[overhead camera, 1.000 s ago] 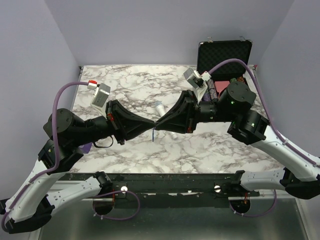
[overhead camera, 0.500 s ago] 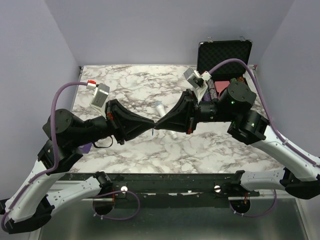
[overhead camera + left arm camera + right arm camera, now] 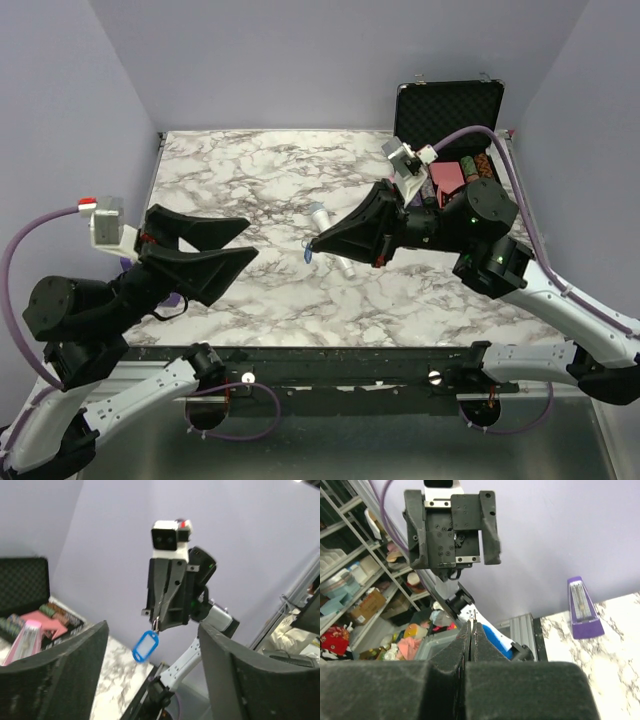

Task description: Remove the keys from the keyring

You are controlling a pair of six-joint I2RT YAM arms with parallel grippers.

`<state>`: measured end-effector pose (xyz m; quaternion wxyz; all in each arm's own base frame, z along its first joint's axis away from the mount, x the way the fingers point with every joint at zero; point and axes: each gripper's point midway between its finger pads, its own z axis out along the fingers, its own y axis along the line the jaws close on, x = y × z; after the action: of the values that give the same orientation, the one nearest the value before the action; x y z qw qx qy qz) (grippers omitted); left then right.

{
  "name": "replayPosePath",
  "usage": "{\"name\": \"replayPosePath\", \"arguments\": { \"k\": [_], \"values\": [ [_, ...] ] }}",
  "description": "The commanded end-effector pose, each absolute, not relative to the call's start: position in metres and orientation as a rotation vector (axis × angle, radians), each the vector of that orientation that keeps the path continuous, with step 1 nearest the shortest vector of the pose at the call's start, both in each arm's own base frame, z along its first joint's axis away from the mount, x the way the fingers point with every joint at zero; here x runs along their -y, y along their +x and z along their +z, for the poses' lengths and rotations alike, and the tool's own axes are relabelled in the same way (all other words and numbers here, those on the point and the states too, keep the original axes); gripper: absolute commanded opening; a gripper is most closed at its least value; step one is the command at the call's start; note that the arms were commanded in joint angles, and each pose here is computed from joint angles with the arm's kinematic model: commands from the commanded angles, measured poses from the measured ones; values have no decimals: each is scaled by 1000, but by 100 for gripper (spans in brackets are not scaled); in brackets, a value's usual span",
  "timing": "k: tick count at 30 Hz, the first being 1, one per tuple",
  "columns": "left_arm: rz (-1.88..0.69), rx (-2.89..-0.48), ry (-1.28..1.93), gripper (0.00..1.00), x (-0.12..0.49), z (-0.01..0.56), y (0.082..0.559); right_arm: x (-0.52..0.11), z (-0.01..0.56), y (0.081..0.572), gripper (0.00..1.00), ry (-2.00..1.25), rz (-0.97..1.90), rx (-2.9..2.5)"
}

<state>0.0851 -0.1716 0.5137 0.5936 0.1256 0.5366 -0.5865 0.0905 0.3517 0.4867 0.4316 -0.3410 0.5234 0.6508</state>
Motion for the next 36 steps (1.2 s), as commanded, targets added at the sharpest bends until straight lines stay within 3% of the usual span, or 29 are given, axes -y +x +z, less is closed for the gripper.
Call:
{"name": "replayPosePath", "arguments": {
  "k": [1,20,36],
  "values": [
    [-1446,-1124,293,75,178,531,81,-351,521,83,1,-799,1722,-1155],
    [-1544,-1105,445,48,214,529,77,-355,543,77,1,-835,1770,-1066],
    [-1557,-1080,464,44,216,537,74,-358,540,76,1,-847,1782,-1076]
  ]
}}
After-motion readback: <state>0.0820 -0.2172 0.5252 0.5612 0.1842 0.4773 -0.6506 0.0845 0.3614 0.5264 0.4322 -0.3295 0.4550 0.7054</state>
